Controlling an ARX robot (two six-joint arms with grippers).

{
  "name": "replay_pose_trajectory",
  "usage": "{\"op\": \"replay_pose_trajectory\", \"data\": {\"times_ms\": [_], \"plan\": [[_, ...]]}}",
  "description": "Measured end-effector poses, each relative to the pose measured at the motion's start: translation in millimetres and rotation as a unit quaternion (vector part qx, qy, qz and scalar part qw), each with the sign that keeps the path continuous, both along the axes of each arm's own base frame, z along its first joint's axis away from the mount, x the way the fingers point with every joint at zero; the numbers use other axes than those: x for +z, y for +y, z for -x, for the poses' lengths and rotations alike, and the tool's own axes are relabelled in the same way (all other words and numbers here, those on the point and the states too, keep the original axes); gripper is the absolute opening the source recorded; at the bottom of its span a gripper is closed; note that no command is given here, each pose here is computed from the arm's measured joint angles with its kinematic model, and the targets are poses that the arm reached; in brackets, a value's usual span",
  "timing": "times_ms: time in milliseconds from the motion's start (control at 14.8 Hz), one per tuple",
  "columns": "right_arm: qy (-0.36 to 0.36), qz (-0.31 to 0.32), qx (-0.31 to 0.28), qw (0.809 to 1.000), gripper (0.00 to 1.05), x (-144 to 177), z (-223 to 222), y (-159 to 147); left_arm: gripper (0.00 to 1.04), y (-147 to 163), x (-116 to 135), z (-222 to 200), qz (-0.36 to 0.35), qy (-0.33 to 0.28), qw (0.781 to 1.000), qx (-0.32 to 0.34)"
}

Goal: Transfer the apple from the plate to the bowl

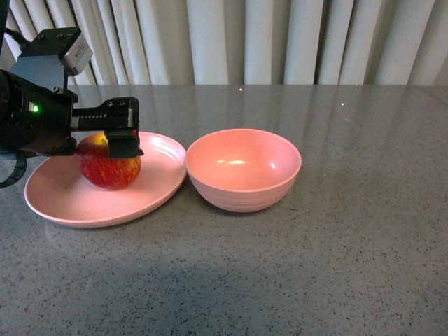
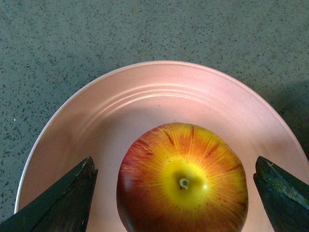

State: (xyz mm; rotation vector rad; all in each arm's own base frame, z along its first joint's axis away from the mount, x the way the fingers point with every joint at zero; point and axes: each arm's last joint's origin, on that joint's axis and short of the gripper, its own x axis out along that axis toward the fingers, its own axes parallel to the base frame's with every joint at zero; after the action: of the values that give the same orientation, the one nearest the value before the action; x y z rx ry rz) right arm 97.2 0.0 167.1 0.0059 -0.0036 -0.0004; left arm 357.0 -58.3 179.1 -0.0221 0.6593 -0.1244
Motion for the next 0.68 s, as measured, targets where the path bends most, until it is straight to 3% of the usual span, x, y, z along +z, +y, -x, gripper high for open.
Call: {"op": "replay_pose_trajectory", "data": {"times_ms": [406, 541, 677], "plan": [[0.0, 0.0, 0.0, 1.0, 0.98, 0.0, 0.0, 0.0, 0.98, -2.6, -16.4, -2.3, 0.007, 0.028, 1.0, -0.004], [0.0, 0.0, 0.0, 1.0, 0.98, 0.0, 0.0, 0.0, 0.74, -3.4, -16.3, -2.6, 0.004, 0.023, 1.0, -0.011], [0.0, 0.0, 0.0, 1.0, 0.98, 0.0, 0.0, 0.0, 0.69, -3.3, -16.4, -2.0, -0.004, 0.021, 1.0, -0.017]]}}
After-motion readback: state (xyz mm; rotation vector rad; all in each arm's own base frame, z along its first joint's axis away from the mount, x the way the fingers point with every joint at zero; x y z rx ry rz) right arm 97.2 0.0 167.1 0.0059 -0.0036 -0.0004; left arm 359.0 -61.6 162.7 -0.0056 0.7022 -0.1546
